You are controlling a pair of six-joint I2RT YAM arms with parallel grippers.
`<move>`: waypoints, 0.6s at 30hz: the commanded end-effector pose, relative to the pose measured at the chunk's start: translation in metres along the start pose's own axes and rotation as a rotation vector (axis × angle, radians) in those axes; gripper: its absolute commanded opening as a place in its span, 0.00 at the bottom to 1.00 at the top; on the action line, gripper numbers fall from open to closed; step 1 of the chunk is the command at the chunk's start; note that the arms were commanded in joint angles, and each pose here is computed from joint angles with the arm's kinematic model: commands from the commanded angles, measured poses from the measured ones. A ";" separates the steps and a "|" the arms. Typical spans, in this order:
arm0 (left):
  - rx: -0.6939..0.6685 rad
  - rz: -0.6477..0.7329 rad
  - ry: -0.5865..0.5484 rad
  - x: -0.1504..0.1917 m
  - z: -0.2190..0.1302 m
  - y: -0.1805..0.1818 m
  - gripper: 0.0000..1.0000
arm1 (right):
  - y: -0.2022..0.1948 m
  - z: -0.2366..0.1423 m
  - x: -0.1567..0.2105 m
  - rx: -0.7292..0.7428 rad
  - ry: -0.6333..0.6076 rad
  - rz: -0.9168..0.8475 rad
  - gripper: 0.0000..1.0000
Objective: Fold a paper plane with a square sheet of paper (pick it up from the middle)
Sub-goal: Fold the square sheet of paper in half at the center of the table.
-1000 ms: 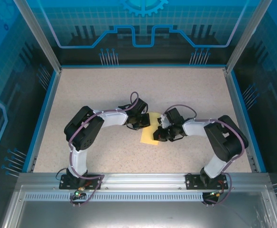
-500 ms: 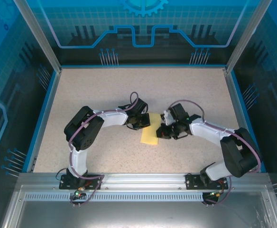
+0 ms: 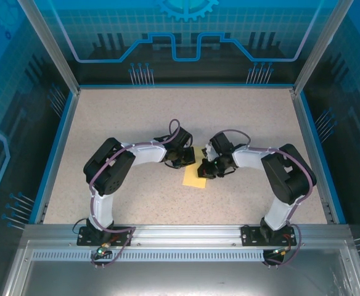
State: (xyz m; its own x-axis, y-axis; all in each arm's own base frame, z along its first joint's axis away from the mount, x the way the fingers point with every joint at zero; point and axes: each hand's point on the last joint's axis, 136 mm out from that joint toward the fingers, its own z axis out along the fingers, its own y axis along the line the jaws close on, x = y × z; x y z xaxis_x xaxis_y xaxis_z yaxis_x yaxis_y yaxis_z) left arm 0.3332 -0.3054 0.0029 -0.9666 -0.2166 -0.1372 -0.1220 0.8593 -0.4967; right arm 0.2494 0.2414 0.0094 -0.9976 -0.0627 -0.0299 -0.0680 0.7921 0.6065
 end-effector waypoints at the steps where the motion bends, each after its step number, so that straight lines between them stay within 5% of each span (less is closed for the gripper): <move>1: -0.416 -0.053 0.231 0.079 0.029 0.120 0.00 | -0.015 0.001 0.024 0.046 0.036 0.015 0.00; 10: -0.368 -0.003 0.208 0.067 0.027 0.103 0.00 | -0.029 -0.007 0.073 0.068 0.084 0.048 0.00; 14: -0.281 0.082 0.171 0.047 0.022 0.071 0.00 | -0.008 -0.012 0.056 0.030 0.030 0.034 0.00; 18: -0.197 0.196 0.150 0.028 0.012 0.035 0.00 | 0.025 -0.051 0.021 0.002 -0.149 -0.035 0.00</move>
State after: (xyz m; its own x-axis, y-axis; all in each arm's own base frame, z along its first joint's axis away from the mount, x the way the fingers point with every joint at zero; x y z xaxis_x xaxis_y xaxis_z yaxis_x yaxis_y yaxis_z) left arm 0.3383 -0.3111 0.0138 -0.9771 -0.1082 -0.1834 -0.0118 0.8875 -0.4606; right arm 0.2075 0.2240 0.0241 -0.9975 -0.0394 -0.0594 -0.0671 0.8009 0.5950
